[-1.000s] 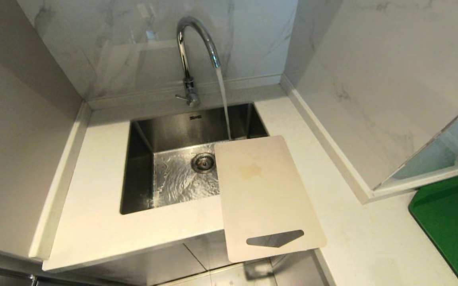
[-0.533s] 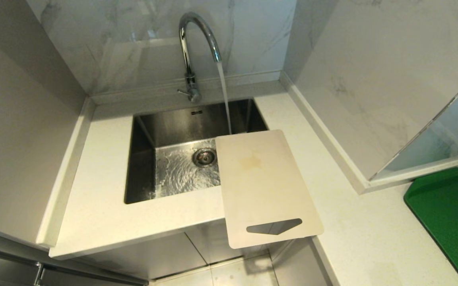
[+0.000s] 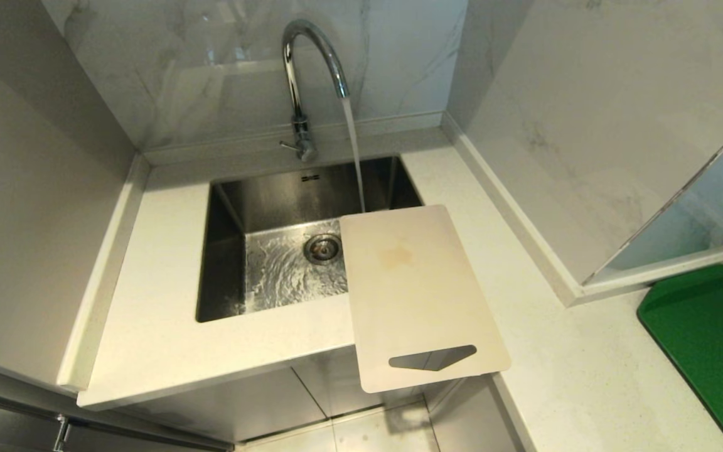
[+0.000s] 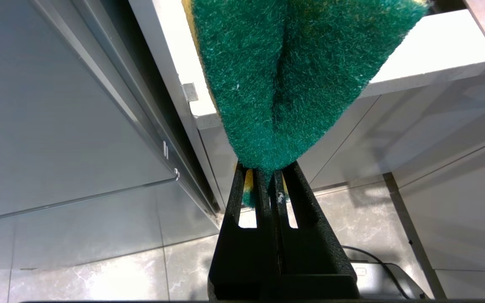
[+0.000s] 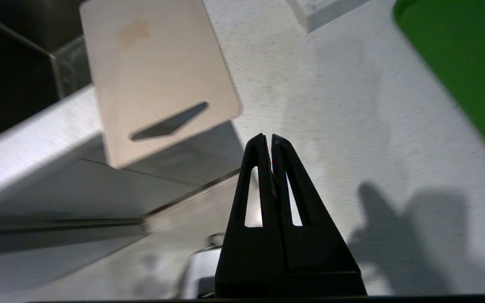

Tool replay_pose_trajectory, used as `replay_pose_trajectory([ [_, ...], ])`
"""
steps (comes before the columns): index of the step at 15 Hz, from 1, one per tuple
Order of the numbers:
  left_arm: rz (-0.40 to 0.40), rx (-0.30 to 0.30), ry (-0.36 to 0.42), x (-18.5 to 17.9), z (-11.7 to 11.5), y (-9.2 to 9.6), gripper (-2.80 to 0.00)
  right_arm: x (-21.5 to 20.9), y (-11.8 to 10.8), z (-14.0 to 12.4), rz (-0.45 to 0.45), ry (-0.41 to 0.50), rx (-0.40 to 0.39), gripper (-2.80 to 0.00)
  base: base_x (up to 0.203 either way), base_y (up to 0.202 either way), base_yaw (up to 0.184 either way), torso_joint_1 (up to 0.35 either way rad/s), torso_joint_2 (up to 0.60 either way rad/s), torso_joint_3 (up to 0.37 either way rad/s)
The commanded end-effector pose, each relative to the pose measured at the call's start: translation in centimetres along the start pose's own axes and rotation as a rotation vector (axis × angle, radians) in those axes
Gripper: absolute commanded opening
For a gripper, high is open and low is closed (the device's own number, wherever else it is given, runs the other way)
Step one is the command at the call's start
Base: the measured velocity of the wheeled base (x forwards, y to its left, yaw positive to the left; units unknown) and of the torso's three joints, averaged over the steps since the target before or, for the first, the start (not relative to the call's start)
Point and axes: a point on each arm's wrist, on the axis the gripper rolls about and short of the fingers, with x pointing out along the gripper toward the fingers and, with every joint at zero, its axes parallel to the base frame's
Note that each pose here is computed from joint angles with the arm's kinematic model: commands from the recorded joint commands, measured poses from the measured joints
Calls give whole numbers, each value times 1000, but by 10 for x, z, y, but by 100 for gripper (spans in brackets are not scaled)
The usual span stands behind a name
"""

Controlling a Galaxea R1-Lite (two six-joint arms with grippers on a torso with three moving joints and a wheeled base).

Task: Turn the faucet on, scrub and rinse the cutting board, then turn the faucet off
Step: Pick up the cutting board

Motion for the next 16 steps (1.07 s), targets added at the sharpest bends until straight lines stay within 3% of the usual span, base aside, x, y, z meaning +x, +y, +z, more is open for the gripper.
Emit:
replay_pose_trajectory([
  [1,1,0,2,0,0,0,-280,78,23,55,-70,277,287,-280,0,0,0,0,0,0],
  [3,1,0,2,0,0,0,-280,116,41,61,-109,450,556,-280,0,0,0,0,0,0],
  [4,1,0,2,0,0,0,-280,134,46,57,-157,521,647,-248,0,0,0,0,0,0],
  [5,1,0,2,0,0,0,-280,149,50,52,-208,573,719,0,0,0,0,0,0,0],
  [7,1,0,2,0,0,0,-280,177,61,35,-306,669,803,0,0,0,0,0,0,0],
  [10,1,0,2,0,0,0,-280,216,75,12,-430,735,864,0,0,0,0,0,0,0],
  [13,1,0,2,0,0,0,-280,248,94,-11,-522,742,853,0,0,0,0,0,0,0],
  [16,1,0,2,0,0,0,-280,253,100,-17,-531,748,848,0,0,0,0,0,0,0],
])
